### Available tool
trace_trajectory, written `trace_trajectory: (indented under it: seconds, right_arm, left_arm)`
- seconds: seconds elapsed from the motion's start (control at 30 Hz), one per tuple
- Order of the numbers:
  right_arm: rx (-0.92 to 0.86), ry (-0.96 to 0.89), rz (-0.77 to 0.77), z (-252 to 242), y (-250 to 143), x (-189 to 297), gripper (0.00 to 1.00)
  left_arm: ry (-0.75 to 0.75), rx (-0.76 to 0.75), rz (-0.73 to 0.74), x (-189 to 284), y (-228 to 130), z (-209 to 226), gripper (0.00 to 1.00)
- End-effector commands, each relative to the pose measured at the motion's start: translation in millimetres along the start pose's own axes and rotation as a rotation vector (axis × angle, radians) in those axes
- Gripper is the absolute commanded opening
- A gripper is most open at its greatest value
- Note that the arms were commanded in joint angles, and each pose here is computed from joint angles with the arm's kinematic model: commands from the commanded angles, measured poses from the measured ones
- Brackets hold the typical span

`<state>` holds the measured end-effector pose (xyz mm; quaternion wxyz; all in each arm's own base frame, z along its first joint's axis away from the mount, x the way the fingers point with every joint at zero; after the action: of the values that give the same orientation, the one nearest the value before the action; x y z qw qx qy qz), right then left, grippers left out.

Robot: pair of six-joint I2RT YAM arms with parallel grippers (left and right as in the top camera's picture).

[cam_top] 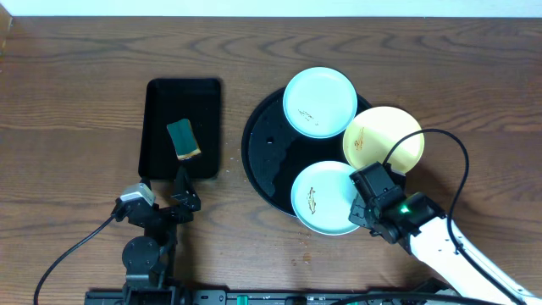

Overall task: Clean dirty plates on tray and stack at the side
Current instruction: 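Move the right gripper over the lower pale green plate's rim, then grip the lower pale green plate's rim with the right gripper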

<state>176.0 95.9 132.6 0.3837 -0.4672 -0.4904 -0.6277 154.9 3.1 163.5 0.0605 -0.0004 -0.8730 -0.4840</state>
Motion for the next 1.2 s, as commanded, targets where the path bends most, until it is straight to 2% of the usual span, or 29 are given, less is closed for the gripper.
trace_trajectory:
  seconds: [0.0, 0.37, 0.6, 0.67, 0.73, 0.77, 0.97, 1.17]
  right_arm:
    - [-0.018, -0.018, 0.003, -3, 0, -3, 0.36]
    - [-0.012, -0.052, 0.039, -6, -6, -14, 0.26]
    - [-0.018, -0.024, 0.01, -5, -6, -20, 0.25]
    - [-0.021, 0.006, 0.0, -1, -3, -20, 0.2]
    - [-0.023, 0.032, -0.006, 2, -2, -20, 0.03]
    - [-0.024, 0.037, -0.012, 3, -1, -20, 0.01]
    - [-0.012, 0.057, -0.054, 8, 8, -12, 0.01]
    - [0.095, 0.093, -0.209, 22, 37, 22, 0.01]
  left_arm:
    - [0.031, -0.011, 0.04, -1, -11, 7, 0.88]
    - [0.031, -0.011, 0.04, -1, -11, 7, 0.89]
    - [0.031, -0.011, 0.04, -1, -11, 7, 0.88]
    - [0.031, -0.011, 0.04, -1, -11, 7, 0.88]
    - [0.031, -0.011, 0.04, -1, -11, 7, 0.88]
    - [0.031, -0.011, 0.04, -1, -11, 7, 0.88]
    - [0.031, -0.011, 0.04, -1, -11, 7, 0.88]
    - [0.031, -0.011, 0.04, -1, -11, 7, 0.88]
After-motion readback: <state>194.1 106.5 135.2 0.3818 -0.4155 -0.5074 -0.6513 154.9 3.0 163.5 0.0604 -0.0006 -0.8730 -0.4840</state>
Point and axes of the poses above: each gripper's point midway between its finger pads, its own x axis back along the fingers, its own z axis along the line the jaws close on, y = z × x, the point moved 9 cm from there along x, back along the fingers, and after that the axes turned 9 degrees about x, right-handed, at the moved point
